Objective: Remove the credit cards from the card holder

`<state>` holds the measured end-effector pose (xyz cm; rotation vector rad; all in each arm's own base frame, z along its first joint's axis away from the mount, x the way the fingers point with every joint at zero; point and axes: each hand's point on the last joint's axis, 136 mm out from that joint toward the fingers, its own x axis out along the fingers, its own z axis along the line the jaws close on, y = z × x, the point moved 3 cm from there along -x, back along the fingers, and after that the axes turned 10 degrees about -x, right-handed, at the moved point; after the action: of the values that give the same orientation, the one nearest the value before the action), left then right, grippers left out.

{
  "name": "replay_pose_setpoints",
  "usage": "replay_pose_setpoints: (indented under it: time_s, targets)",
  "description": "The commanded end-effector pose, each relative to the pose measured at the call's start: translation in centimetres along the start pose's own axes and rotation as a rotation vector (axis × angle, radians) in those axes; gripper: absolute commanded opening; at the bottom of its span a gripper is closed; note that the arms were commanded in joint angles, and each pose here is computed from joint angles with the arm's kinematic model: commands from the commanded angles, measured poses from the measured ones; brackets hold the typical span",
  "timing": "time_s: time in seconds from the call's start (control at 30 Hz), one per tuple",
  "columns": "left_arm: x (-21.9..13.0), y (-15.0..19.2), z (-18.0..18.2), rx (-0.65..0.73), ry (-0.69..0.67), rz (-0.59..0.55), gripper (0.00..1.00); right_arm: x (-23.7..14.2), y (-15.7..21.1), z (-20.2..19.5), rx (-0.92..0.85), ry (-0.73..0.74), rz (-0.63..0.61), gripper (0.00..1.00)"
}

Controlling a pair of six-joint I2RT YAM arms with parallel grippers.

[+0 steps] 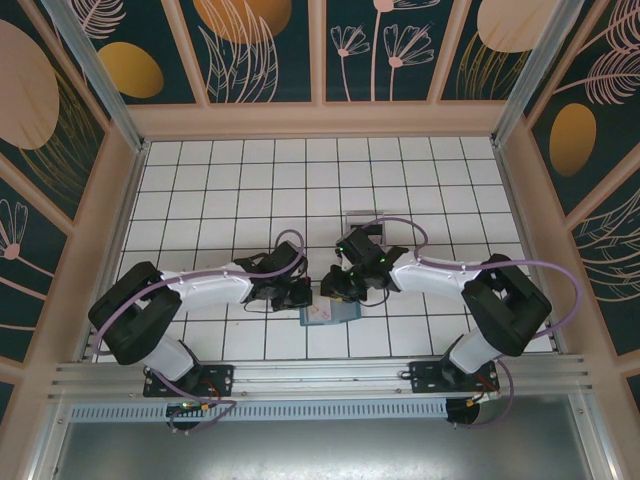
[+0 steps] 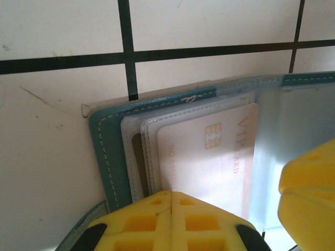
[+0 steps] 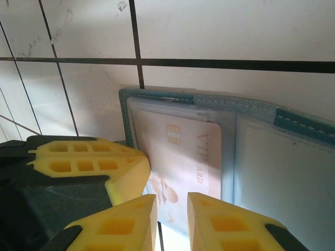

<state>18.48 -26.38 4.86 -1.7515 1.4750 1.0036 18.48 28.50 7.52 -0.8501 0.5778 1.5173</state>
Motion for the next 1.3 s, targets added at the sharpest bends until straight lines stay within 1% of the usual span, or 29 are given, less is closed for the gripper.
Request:
replay_pose_setpoints:
  time_s: [0.0, 0.53, 0.73, 0.8, 0.93, 1.27]
  targets:
    - [0.5, 0.3, 1.2, -0.019, -0.042, 0.003, 0.00, 0.8, 0.4, -0.8, -0.012, 0.002, 0.025, 0.23]
    - [0.3, 0.5, 1.2, -0.019, -0.039, 0.005, 0.00, 2.1, 1.3, -2.5, -0.004, 0.047, 0.061, 0.23]
    - [0.2, 0.4, 1.2, -0.019, -0.040, 0.001, 0.01, 1.5, 1.3, -3.2, -0.001, 0.110, 0.050, 0.23]
    - [0.2, 0.5, 1.2, -0.018, -0.041, 0.004, 0.03, 1.2, 1.3, -3.2, -0.004, 0.126, 0.047, 0.23]
    - [0.1, 0.4, 1.2, -0.020, -0.040, -0.001, 0.04, 0.6, 1.3, -3.3, -0.007, 0.147, 0.038, 0.23]
    - [0.1, 0.5, 1.3, -0.013, -0.041, 0.003, 0.04, -0.7, 0.7, -2.3, -0.009, 0.137, -0.006, 0.24]
